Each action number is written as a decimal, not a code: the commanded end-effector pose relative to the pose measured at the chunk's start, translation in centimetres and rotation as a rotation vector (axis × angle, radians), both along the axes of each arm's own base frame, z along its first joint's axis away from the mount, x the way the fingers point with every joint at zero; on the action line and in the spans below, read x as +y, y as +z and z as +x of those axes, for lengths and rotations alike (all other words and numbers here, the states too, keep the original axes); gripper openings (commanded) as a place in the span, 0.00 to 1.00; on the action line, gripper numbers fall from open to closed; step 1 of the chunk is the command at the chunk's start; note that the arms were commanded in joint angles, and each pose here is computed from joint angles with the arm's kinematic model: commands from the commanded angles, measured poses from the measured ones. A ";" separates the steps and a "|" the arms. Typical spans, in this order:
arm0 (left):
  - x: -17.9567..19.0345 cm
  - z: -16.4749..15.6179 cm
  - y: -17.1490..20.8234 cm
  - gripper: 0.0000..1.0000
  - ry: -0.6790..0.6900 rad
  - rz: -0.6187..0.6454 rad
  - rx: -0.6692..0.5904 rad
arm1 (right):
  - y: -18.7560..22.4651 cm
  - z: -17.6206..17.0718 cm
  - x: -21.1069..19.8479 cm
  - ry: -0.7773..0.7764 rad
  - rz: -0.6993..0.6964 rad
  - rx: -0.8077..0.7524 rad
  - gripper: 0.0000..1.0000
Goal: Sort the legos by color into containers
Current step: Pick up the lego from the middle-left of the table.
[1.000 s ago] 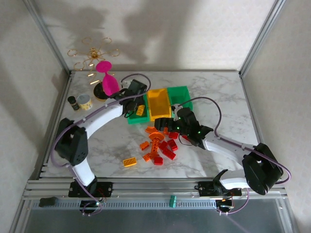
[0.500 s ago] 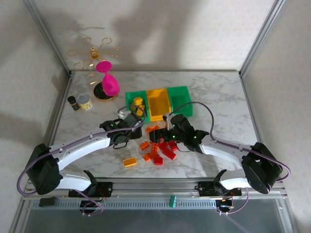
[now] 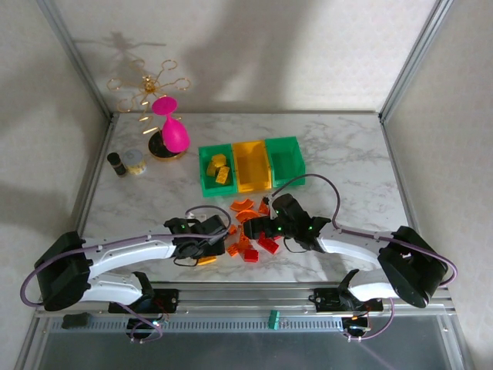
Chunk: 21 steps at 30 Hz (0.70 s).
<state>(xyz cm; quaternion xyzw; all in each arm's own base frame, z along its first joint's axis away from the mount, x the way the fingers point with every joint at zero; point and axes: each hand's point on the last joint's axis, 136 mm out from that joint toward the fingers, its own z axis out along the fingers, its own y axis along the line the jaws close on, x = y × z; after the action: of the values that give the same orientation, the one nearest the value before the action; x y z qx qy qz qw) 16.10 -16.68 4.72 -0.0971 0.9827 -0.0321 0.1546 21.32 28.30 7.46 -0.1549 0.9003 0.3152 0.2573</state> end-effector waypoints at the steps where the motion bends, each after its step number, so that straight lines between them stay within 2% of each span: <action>1: -0.5 -0.9 -1.1 0.91 0.034 -0.033 0.036 | 0.3 0.4 0.1 -0.022 0.011 -0.024 0.99; 8: -1.2 -1.5 -2.9 0.87 0.004 0.007 0.060 | 0.7 0.4 -0.3 -0.033 0.006 -0.040 0.99; 17: 0.1 -1.5 -3.5 0.67 0.014 0.070 0.044 | 1.3 0.6 -0.2 -0.039 0.017 -0.049 0.99; 21: -0.4 -0.9 -2.5 0.61 0.012 0.049 0.010 | 2.1 0.9 0.1 -0.040 0.029 -0.055 0.99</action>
<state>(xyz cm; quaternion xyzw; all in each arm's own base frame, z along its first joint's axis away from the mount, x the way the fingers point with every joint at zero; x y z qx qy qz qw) 14.72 -17.48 1.54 -0.0911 0.9871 -0.0131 0.1307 22.05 27.97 8.23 -0.1420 0.8979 0.3093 0.2792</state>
